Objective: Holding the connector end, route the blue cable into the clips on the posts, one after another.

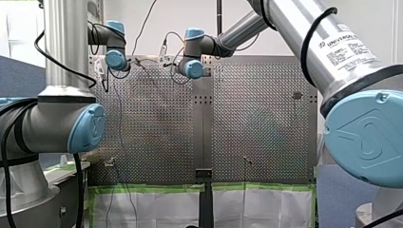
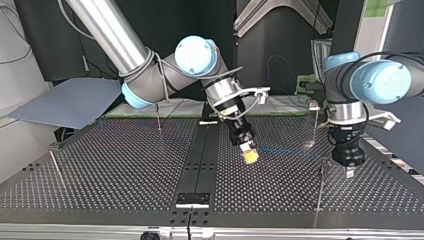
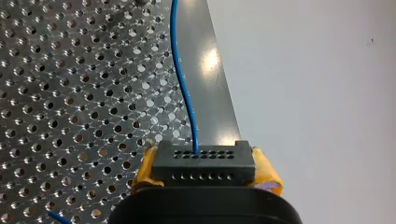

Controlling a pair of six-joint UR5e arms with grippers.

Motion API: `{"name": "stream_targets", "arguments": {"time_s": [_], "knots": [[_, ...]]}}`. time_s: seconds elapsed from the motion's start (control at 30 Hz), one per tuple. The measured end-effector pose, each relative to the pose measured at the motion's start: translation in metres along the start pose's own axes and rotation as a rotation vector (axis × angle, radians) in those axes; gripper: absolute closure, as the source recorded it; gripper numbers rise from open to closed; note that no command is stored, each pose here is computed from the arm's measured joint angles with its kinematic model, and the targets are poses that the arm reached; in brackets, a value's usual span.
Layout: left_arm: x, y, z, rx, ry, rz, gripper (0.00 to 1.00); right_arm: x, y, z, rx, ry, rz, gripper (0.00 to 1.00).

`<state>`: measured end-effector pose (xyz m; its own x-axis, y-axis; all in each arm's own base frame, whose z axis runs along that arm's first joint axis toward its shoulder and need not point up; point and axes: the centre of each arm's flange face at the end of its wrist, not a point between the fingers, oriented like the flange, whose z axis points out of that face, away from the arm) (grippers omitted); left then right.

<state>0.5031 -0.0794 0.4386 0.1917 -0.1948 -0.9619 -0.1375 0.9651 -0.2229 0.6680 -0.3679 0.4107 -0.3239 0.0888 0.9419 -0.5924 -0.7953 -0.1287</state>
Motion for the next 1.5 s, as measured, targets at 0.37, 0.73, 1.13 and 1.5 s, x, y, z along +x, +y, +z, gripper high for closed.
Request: {"name": "stream_targets", "arguments": {"time_s": [0.37, 0.73, 1.13, 1.5], "knots": [[-0.004, 0.008, 0.016, 0.027, -0.015, -0.037, 1.00, 0.001, 0.007, 0.004, -0.008, 0.005, -0.003, 1.00], [0.007, 0.020, 0.035, 0.042, -0.023, -0.071, 1.00, 0.000, 0.021, 0.007, -0.025, 0.007, -0.008, 1.00], [0.016, 0.024, 0.049, 0.075, -0.017, -0.101, 1.00, 0.001, 0.053, 0.011, -0.060, 0.009, -0.022, 1.00], [0.028, 0.029, 0.057, 0.100, -0.004, -0.119, 1.00, 0.003, 0.076, 0.014, -0.073, 0.010, -0.032, 1.00]]}}
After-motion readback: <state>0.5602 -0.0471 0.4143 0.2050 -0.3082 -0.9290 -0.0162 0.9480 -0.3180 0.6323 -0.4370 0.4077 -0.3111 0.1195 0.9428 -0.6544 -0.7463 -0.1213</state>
